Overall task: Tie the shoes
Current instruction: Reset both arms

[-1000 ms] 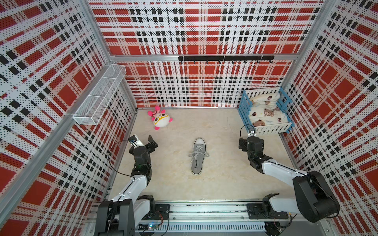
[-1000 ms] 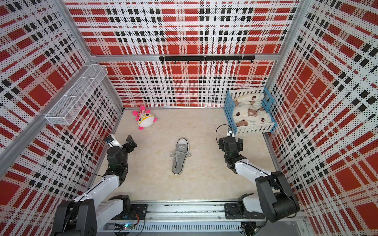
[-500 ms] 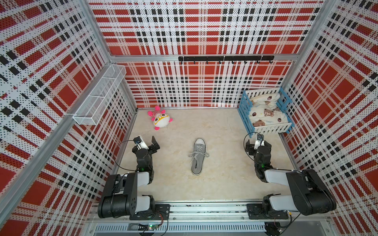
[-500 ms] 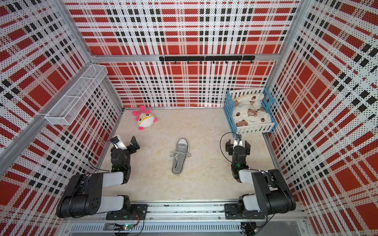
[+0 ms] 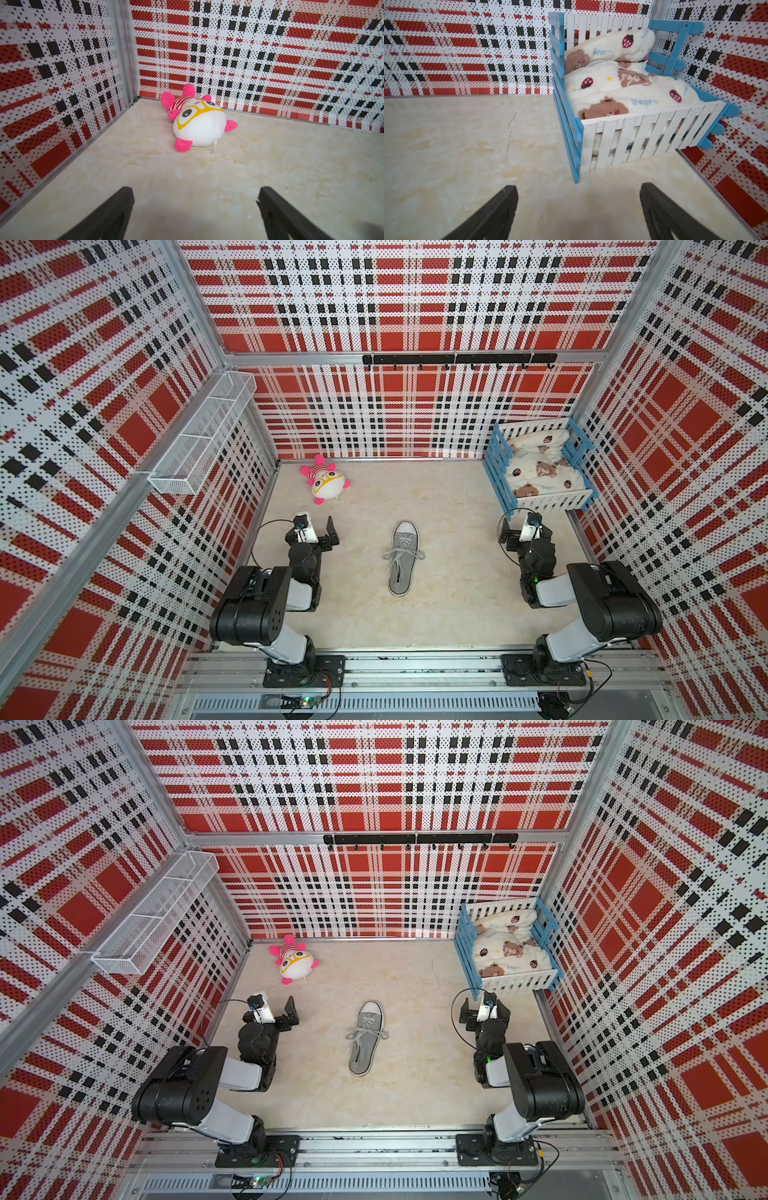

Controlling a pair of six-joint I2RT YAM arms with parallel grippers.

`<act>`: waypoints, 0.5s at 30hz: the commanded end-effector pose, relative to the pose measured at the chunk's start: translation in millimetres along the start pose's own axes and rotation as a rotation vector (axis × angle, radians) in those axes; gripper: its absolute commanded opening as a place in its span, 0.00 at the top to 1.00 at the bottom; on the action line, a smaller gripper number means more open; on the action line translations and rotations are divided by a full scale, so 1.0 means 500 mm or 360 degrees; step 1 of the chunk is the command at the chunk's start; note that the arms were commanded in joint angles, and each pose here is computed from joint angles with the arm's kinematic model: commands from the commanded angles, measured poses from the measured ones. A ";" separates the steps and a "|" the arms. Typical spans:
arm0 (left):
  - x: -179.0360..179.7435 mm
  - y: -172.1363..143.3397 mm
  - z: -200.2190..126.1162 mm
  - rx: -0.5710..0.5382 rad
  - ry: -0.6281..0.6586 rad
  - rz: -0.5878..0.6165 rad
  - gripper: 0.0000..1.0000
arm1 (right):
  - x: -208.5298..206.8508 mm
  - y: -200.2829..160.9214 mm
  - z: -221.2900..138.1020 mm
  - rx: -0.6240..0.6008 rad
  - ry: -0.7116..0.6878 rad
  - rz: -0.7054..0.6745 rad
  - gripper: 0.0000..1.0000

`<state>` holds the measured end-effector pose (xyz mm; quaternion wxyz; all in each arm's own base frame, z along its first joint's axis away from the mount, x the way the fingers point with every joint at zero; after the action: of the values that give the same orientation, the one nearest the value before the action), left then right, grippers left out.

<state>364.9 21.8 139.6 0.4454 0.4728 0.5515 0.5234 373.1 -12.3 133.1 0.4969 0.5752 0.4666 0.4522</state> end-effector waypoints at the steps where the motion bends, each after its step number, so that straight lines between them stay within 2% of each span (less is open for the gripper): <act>1: 0.027 0.029 -0.007 -0.0101 0.0149 0.0009 0.01 | -0.013 0.002 0.007 0.0008 -0.0055 0.0029 0.01; 15: 0.021 0.030 -0.003 -0.0101 0.0145 0.0024 0.01 | 0.008 0.000 0.003 0.0003 0.0000 -0.0037 0.00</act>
<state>362.4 32.7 148.3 0.4277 0.4446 0.5582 0.5548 375.0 -12.1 133.3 0.5012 0.5753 0.4690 0.4448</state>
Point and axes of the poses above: each gripper's point midway between its finger pads, its own z axis out along the fingers, its own x axis along the line the jaws close on, y = z × x, the point moved 1 cm from there along -z, back along the fingers, and after that the axes turned 5 degrees about z, right-handed, at the moved point
